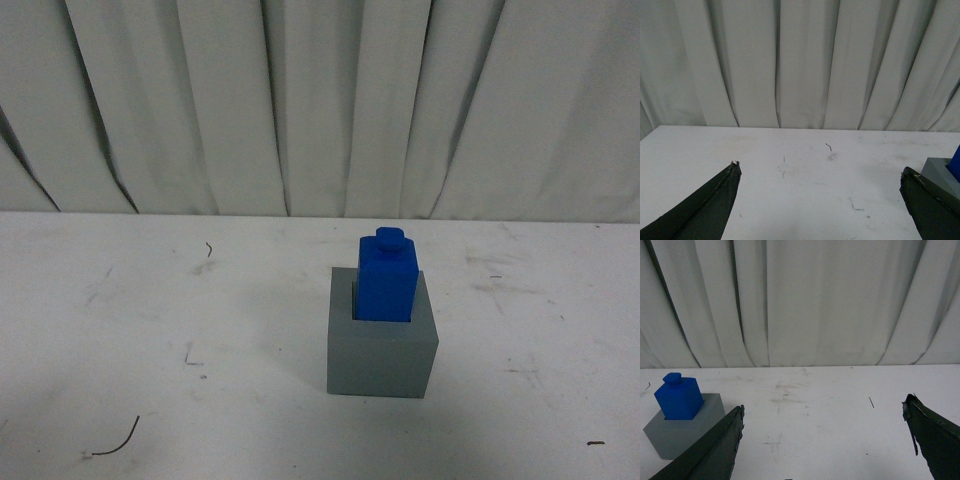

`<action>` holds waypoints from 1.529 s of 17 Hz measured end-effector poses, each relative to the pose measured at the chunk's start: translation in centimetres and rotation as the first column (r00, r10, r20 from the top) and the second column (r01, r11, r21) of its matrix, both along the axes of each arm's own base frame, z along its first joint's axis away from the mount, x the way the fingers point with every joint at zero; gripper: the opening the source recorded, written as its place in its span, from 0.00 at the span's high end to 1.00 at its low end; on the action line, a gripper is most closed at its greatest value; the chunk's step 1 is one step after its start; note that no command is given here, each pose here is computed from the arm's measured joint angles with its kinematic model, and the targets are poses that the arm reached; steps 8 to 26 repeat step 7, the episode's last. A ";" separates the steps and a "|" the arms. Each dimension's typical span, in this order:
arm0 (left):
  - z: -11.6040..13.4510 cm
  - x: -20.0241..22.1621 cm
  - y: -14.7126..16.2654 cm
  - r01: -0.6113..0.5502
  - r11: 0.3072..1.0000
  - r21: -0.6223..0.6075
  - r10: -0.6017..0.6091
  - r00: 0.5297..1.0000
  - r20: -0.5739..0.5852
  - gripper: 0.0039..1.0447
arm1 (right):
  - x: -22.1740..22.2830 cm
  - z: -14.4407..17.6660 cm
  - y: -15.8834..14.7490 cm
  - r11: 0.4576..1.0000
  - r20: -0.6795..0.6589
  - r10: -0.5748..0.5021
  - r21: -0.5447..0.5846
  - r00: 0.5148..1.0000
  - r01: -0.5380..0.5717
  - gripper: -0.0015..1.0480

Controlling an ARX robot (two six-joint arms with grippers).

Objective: Insert blue part into gray base

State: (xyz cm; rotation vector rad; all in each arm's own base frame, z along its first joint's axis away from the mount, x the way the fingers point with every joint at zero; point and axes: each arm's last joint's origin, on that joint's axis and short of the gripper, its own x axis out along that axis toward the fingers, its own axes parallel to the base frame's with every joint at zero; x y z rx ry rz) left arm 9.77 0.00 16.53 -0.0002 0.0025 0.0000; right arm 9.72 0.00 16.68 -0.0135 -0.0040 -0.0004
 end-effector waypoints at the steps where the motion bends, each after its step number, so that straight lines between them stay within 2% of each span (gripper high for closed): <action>1: 0.0 0.0 0.0 0.000 1.000 0.000 0.000 1.000 0.000 0.06 | 0.0 0.0 0.0 1.000 0.000 0.000 0.000 1.000 0.000 0.06; 26: 0.0 0.0 0.0 0.000 1.000 0.000 0.000 1.000 0.000 0.06 | 0.0 0.0 0.0 1.000 0.000 0.000 0.000 1.000 0.000 0.06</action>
